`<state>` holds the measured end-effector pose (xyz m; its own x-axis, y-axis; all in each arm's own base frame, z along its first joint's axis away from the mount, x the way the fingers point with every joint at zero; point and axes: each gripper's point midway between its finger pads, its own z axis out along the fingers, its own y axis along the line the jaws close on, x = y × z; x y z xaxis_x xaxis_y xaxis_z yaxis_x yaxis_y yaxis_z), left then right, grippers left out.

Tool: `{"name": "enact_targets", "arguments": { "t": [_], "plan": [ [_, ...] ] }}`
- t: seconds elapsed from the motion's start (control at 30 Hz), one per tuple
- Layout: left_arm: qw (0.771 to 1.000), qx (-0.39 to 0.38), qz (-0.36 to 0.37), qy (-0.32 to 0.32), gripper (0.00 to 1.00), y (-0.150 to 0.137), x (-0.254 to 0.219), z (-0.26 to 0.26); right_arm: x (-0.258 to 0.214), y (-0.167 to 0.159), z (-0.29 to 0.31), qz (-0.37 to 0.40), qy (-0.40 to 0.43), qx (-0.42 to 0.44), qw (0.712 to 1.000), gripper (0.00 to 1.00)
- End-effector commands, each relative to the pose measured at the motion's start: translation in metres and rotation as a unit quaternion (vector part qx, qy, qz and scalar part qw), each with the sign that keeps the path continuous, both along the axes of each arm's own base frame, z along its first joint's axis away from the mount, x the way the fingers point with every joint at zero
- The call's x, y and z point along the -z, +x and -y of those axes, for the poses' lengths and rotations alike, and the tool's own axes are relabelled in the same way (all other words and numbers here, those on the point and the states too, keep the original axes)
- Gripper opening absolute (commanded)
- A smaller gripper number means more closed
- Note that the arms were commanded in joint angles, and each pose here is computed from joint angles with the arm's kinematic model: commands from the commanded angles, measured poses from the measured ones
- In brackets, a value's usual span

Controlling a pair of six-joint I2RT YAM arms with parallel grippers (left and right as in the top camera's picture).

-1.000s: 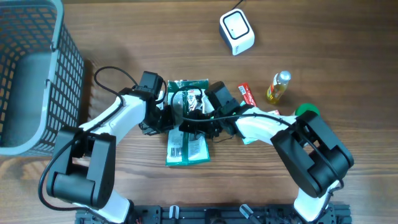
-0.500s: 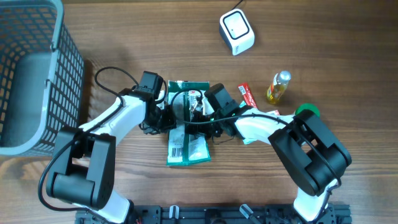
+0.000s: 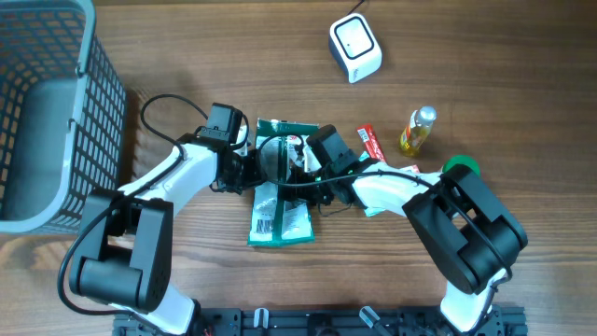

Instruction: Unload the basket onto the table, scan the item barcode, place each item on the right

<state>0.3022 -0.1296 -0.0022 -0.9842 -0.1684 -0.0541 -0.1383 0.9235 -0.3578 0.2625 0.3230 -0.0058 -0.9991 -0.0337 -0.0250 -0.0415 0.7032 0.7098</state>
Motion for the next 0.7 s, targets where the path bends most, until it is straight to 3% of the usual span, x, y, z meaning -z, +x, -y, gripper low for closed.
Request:
{"name": "enact_targets", "arguments": {
  "t": [0.0, 0.23, 0.43, 0.6, 0.63, 0.67],
  "plan": [
    [0.998, 0.008, -0.039, 0.048, 0.21, -0.021, 0.034, -0.019, 0.040, -0.014, 0.019, -0.016, -0.063, 0.004, 0.998, 0.04],
    [0.999, 0.013, 0.019, 0.043, 0.32, 0.008, -0.006, -0.021, 0.040, -0.014, 0.019, -0.016, -0.063, 0.004, 0.998, 0.04],
    [0.988, -0.037, 0.100, 0.113, 0.37, 0.038, -0.046, -0.062, 0.040, -0.014, 0.019, -0.016, -0.063, 0.004, 0.998, 0.04],
    [0.970, -0.083, 0.128, 0.188, 0.69, 0.047, -0.060, -0.104, 0.040, -0.014, 0.020, -0.016, -0.063, 0.004, 0.998, 0.04],
    [0.968, -0.088, 0.128, 0.195, 0.94, 0.048, -0.060, -0.108, 0.040, -0.014, 0.020, -0.016, -0.063, 0.004, 0.998, 0.04],
    [0.967, -0.091, 0.127, 0.199, 1.00, 0.047, -0.060, -0.112, 0.040, -0.014, 0.020, -0.015, -0.063, 0.004, 0.998, 0.04]
  ]
}}
